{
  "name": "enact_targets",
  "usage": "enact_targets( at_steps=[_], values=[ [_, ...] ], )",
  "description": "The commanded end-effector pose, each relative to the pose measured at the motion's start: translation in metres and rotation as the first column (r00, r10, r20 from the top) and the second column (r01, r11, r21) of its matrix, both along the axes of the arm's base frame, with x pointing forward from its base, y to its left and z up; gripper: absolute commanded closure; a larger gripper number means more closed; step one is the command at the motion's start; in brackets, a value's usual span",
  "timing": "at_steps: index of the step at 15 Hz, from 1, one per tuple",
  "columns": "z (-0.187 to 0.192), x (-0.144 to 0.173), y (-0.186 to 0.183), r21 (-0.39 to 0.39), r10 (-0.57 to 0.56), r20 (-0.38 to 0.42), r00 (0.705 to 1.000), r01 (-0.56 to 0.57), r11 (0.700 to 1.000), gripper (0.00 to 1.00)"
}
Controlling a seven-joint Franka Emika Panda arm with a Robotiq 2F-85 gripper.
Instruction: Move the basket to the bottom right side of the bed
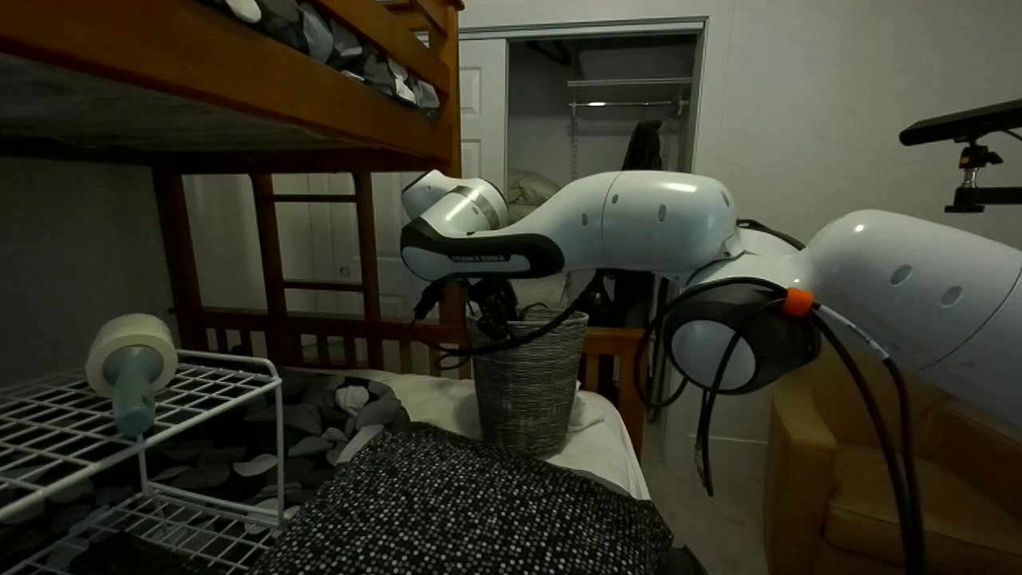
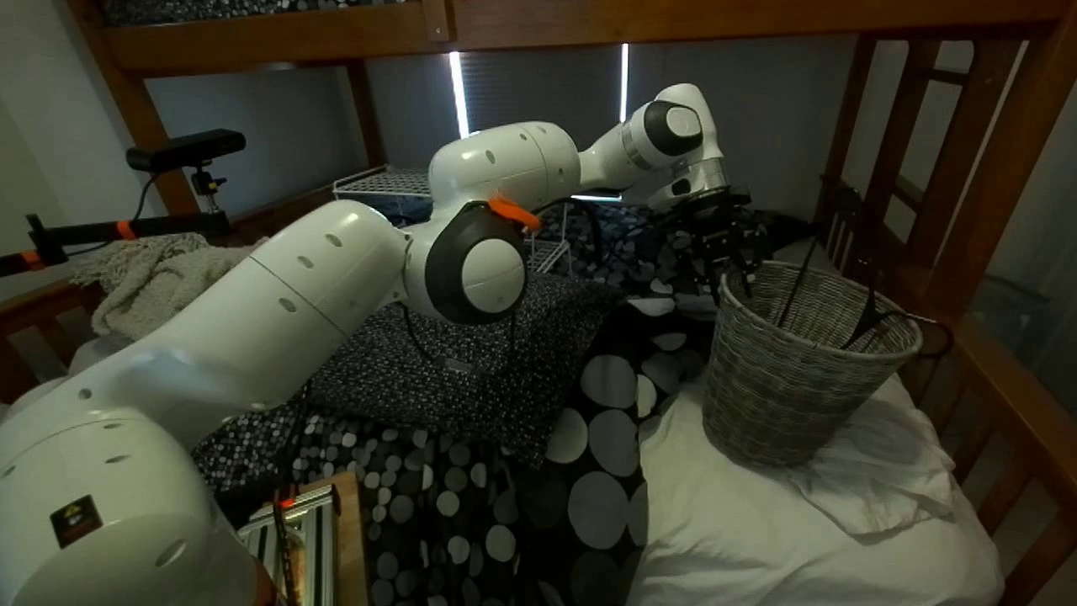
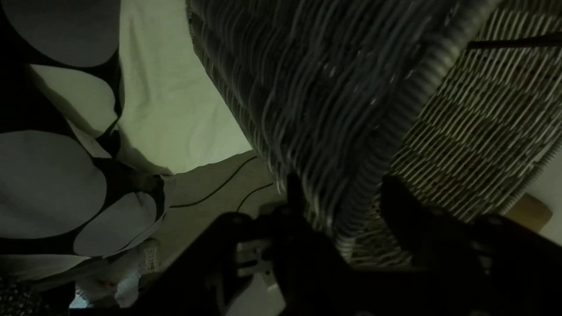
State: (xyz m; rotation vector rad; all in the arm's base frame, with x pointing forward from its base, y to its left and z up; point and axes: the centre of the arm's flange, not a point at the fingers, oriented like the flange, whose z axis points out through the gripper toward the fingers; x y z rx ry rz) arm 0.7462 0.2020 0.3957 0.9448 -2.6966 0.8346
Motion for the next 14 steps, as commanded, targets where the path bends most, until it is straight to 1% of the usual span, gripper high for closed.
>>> enact_targets(
  at_steps=[1,3,4,7,8,10,11,12,13,14],
  values=[
    [-0.009,-0.067,-0.033,0.006,-0.024,0.0,1.0,0.024,1.0,0.17],
    [0.001,-0.069,-0.032,-0.009,-0.018,0.005,1.0,0.018,1.0,0.04],
    [0.009,-0.071,-0.03,-0.013,-0.009,0.019,1.0,0.009,1.0,0.0],
    [0.035,-0.076,-0.02,0.026,0.019,0.017,1.0,-0.019,0.999,0.0],
    [0.045,-0.078,-0.016,0.022,0.019,0.021,1.0,-0.02,1.0,0.0],
    [0.067,-0.085,-0.008,-0.009,-0.021,0.085,0.996,0.022,1.0,0.0],
    [0.08,-0.089,-0.004,-0.032,-0.026,0.152,0.988,0.031,0.999,0.0],
    [0.093,-0.092,-0.001,-0.061,-0.016,0.222,0.975,0.03,0.998,0.0],
    [0.107,-0.095,0.003,-0.072,0.001,0.263,0.965,0.018,0.997,0.0],
    [0.127,-0.098,0.004,-0.105,0.019,0.313,0.95,0.015,0.994,0.0]
  ],
)
